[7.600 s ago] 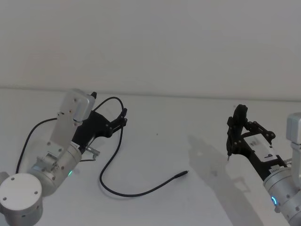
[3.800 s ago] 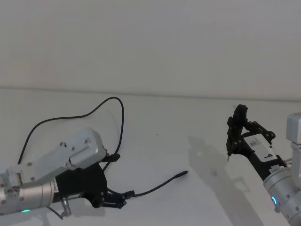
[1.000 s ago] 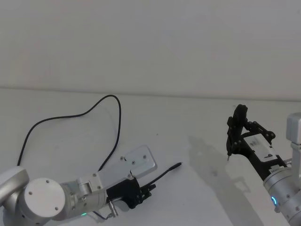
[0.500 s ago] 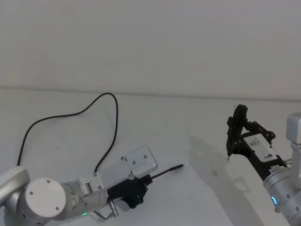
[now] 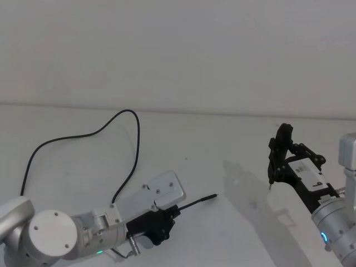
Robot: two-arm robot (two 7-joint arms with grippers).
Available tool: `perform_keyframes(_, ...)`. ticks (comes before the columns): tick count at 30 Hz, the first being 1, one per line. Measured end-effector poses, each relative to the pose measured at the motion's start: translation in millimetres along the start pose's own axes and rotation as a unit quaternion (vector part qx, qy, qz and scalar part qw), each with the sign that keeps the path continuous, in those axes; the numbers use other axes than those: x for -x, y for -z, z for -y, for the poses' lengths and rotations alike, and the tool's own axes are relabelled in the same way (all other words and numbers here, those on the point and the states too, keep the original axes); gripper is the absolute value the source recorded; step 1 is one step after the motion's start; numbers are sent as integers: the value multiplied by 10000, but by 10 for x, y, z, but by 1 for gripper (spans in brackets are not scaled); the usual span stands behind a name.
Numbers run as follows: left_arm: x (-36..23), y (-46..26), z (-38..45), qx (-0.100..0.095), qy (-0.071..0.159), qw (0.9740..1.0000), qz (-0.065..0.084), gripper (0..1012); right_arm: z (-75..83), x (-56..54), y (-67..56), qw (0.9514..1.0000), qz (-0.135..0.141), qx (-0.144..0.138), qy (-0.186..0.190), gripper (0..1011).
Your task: Pick up the data cable with the one hand.
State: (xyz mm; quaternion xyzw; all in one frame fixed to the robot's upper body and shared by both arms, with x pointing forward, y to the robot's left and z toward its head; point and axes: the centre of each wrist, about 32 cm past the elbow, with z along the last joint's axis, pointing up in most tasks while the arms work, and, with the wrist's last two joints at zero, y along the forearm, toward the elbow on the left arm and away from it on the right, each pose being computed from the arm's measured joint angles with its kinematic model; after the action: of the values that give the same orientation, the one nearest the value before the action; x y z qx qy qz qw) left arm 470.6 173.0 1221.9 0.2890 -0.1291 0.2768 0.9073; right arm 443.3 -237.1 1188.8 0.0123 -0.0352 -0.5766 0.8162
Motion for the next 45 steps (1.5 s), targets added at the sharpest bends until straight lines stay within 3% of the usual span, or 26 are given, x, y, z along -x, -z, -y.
perform_keyframes(11,-95,23,-93,473,-55,9988,-77,50,73,1,-61,9994,-177,-233,-168,268)
perform_keyframes(16,-209,24,-186,878,-67,9959,-181,50,118,8,-108,9980,-384,-394,-326,268)
perform_keyframes(17,-209,24,-186,878,-67,9959,-181,50,133,12,-120,9973,-452,-438,-380,268)
perform_keyframes(21,-313,21,-257,1128,-55,9933,-246,50,167,27,-158,9950,-636,-563,-517,268)
perform_keyframes(25,-380,10,-296,1283,-36,9914,-272,50,191,46,-191,9927,-778,-664,-635,268)
perform_keyframes(35,-485,-7,-359,1511,-10,9881,-302,50,212,81,-299,9879,-926,-897,-859,268)
perform_keyframes(45,-532,-13,-388,1613,1,9864,-314,50,173,79,-395,9855,-871,-1077,-977,268)
